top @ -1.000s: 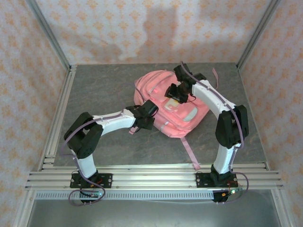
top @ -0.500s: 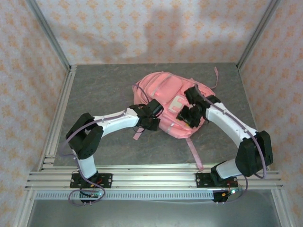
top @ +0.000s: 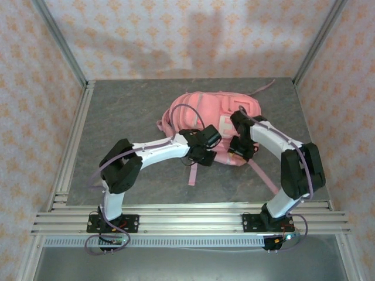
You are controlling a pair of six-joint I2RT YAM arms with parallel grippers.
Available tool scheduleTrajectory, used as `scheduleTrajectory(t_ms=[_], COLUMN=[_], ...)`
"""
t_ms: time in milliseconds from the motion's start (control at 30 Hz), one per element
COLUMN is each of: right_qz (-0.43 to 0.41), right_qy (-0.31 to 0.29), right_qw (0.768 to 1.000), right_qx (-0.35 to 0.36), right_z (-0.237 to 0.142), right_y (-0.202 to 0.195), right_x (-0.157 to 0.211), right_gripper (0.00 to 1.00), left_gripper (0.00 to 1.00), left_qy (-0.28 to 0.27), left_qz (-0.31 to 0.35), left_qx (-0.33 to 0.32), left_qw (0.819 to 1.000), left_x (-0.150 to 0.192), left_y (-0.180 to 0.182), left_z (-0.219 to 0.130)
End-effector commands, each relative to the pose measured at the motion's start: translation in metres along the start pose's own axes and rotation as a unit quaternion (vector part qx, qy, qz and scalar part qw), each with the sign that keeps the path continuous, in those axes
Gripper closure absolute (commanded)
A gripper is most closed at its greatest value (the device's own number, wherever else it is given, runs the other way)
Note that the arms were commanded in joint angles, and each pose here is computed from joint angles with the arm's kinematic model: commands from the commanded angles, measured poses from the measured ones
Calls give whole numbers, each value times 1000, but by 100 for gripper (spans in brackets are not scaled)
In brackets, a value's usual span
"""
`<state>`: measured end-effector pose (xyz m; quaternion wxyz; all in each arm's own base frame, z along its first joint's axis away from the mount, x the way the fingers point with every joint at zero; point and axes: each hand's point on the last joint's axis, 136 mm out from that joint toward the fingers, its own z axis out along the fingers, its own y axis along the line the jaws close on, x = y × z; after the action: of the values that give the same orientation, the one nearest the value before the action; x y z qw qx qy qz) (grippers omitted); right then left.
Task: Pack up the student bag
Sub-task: Zip the student bag at the center of the table.
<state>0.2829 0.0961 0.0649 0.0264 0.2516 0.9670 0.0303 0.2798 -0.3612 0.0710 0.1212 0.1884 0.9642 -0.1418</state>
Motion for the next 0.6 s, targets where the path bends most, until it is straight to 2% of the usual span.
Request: scheduleTrajectory(t_ms=[0, 100, 167, 267, 333, 400, 433, 500, 567], right_qz=[1, 20, 63, 144, 192, 236, 253, 285, 302], right_qy=[-92, -117, -124, -99, -70, -43, -30, -12, -3], right_qw=[995, 991, 987, 976, 961, 941, 930, 914, 903], right_qx=[-42, -66, -79, -130, -187, -238, -264, -288, -305], right_z=[-24, -56, -70, -73, -67, -61, -56, -47, -38], right_y=[26, 26, 15, 7, 15, 27, 34, 42, 49], right_x=[-58, -59, -49, -24, -10, -3, -2, -2, -5], right_gripper=[60, 63, 65, 62, 57, 43, 39, 34, 34], left_gripper=[100, 100, 100, 100, 100, 100, 100, 100, 100], left_qy=[7, 5, -1, -4, -6, -8, -8, -9, -10], left_qz=[18, 14, 10, 1, 0, 0, -1, 0, -1], left_qx=[54, 55, 55, 57, 61, 63, 63, 64, 66], left_qw=[998, 998, 998, 998, 998, 998, 998, 998, 998], left_x=[-9, -20, -28, -35, -37, -38, -38, -38, -39], left_y=[-39, -46, -48, -50, -52, -53, -53, -54, -55], left_z=[-12, -11, -11, -10, -10, -11, -11, -11, -12])
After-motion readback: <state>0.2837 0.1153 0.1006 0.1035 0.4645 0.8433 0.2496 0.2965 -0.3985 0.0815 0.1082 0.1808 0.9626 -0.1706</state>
